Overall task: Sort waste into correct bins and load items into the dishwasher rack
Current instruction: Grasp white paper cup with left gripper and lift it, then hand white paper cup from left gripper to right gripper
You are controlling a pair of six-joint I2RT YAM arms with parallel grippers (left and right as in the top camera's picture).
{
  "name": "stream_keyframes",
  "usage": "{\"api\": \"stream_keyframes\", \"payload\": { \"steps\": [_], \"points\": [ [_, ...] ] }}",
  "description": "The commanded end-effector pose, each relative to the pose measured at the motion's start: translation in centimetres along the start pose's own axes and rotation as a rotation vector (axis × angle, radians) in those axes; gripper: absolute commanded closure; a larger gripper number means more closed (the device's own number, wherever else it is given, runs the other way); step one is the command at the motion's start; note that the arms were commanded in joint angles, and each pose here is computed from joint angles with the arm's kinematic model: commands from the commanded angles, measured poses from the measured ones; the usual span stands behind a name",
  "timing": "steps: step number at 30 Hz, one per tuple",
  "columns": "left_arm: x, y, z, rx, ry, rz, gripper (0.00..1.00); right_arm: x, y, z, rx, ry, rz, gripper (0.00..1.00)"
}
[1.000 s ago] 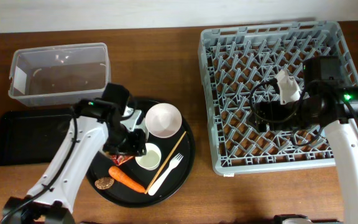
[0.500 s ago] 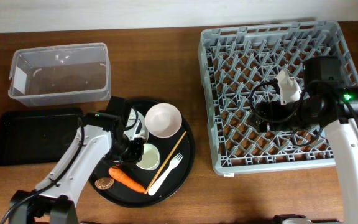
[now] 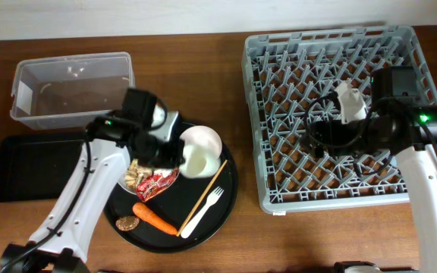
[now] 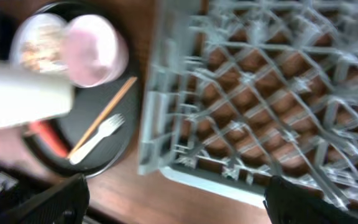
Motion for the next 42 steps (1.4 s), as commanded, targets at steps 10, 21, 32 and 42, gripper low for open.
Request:
{"api": "stream_keyframes", "payload": {
  "steps": [10,21,32,42],
  "points": [
    [-6.5,-4.7,-4.9,0.418,0.848,-0.396,1.0,-2.2,-0.1,5.8,-0.522,-0.726,-0.195,0.02],
    [-6.5,-4.4,-6.8,0.483,0.959,-0.375,1.0,-1.6,0.4,9.0,-0.679,-0.858,-0.198,0.02],
    [-5.7,-4.1,-8.6,0.523,0.985,-0.337,1.0,-1.3,0.6,9.9,-0.721,-0.878,-0.191,0.15],
    [-5.7,-4.2,-8.6,0.539,0.983,-0.347,1.0,-1.3,0.6,9.9,-0.72,-0.878,-0.191,0.41]
  ]
}}
Point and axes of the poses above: each gripper's point midway between its finger pads, its own x axis out along the fingers, its own z axis along the line the jaws close on, y = z × x, the point moved 9 cm from there along -x, back along the fingers, and after that the axes turned 7 degrees about x, right-handed, at the moved point
